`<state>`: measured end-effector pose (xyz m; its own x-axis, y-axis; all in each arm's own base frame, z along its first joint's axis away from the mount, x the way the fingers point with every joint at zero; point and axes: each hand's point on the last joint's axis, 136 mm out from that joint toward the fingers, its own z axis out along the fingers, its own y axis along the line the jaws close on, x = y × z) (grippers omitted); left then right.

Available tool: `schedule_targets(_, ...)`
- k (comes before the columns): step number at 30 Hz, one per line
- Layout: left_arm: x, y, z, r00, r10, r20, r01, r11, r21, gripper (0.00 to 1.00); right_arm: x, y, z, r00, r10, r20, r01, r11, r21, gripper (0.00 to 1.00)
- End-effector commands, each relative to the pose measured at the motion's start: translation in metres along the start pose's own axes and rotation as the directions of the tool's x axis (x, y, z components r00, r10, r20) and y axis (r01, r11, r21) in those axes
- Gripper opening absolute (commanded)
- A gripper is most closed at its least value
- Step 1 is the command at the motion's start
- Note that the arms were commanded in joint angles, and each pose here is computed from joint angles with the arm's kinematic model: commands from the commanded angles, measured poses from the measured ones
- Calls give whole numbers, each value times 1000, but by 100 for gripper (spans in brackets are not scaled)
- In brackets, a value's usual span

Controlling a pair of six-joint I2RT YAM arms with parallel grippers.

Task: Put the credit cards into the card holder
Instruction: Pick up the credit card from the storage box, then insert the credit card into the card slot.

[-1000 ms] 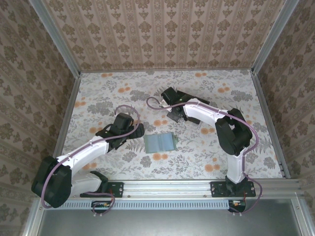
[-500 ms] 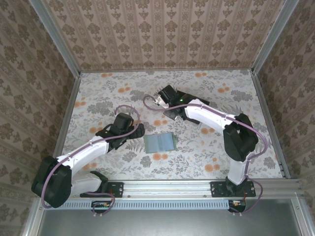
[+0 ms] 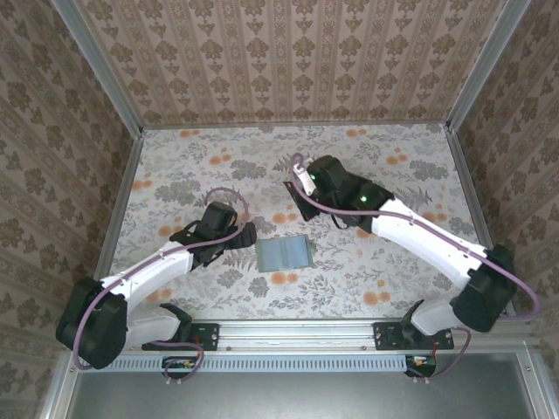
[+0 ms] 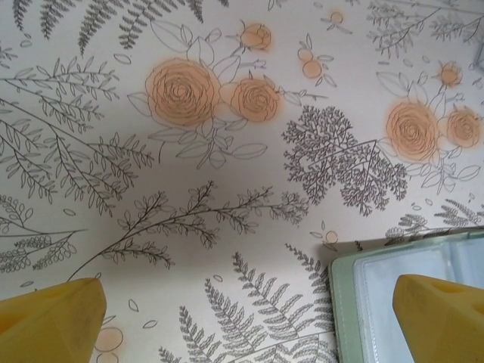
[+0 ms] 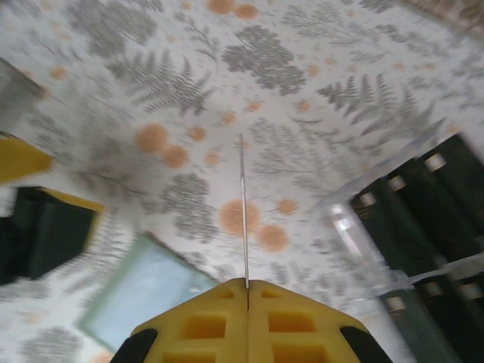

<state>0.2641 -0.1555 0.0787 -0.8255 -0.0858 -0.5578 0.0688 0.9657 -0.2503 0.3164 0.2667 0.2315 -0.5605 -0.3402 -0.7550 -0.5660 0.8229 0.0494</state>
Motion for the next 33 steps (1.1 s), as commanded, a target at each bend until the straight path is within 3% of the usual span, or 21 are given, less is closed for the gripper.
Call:
schedule_targets(1, 8, -3, -5, 998, 46, -41, -46, 999, 13, 100, 10, 28, -8, 964, 264, 23, -255, 949, -183, 0)
schedule_targets(7, 24, -15, -1, 989, 110, -100, -110, 994, 10, 100, 51, 38, -2, 894, 446, -49, -441, 856, -268, 0)
schedule_targets(12, 33, -22, 1, 981, 154, -116, -155, 988, -1, 100, 82, 44, 11, 856, 501, -128, -515, 811, -277, 0)
schedule_targets(33, 45, -35, 24, 950, 270, -156, -285, 955, -86, 100, 151, 44, 69, 796, 522, -307, -593, 777, -214, 0)
